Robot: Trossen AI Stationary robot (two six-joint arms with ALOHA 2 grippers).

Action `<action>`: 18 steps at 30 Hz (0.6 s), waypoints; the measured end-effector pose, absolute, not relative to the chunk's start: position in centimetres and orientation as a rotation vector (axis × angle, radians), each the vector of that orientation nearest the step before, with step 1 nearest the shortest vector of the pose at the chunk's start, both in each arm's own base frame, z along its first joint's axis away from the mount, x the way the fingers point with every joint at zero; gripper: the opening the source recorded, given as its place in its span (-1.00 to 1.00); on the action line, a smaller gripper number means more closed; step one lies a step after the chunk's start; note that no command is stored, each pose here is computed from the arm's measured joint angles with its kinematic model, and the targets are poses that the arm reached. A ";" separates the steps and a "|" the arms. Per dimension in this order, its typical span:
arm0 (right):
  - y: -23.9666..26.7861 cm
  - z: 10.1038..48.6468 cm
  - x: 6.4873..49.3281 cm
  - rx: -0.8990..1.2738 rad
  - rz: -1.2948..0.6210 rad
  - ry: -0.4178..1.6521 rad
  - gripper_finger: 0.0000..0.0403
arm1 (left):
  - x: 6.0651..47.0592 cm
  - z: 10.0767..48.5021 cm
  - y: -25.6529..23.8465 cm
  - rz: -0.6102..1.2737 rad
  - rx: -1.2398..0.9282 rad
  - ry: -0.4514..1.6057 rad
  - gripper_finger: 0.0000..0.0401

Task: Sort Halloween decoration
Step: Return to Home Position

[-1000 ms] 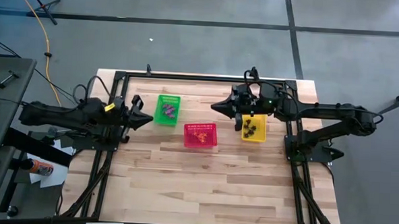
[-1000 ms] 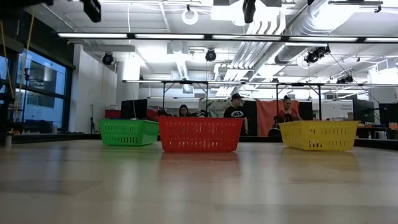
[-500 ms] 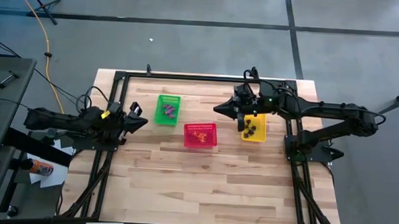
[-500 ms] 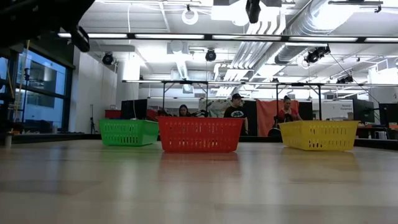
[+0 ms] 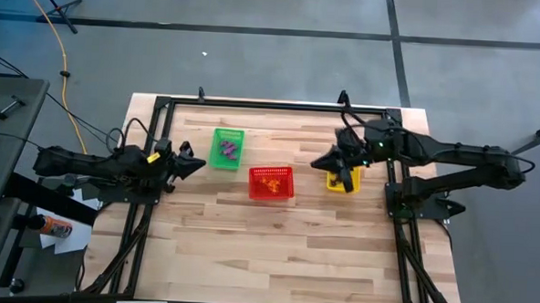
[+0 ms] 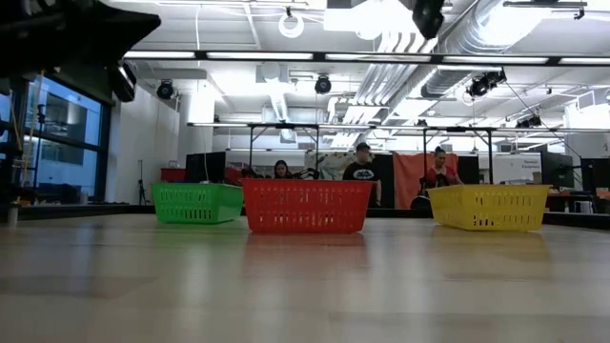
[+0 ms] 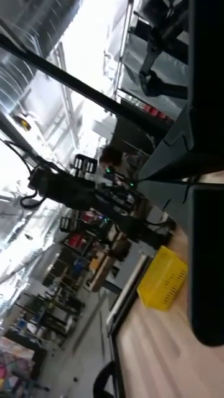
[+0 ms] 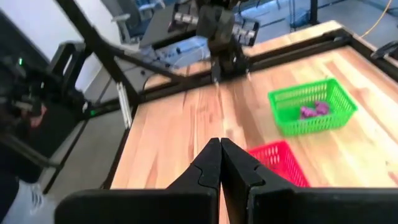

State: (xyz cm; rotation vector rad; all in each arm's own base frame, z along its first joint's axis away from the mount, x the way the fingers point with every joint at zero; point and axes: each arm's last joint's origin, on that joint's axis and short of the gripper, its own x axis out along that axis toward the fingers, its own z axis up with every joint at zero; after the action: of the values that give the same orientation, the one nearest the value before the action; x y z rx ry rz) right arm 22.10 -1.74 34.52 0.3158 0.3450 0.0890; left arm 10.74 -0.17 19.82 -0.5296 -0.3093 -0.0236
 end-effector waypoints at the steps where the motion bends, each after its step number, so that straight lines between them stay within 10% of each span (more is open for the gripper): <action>1: -1.6 34.0 21.6 0.310 0.093 0.352 -1.00 | 10.8 19.7 -0.2 -0.021 -0.530 -0.301 -1.00; 18: -1.1 21.4 13.8 0.362 0.180 -0.104 -1.00 | 11.0 18.7 -0.2 0.006 -0.524 -0.196 -1.00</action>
State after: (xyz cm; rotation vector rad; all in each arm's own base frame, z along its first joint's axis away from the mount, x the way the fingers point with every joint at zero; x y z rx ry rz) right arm 13.83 -1.06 21.44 0.3618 -0.1036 0.1798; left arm 11.01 -0.18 18.73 -0.5240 -0.1956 0.0060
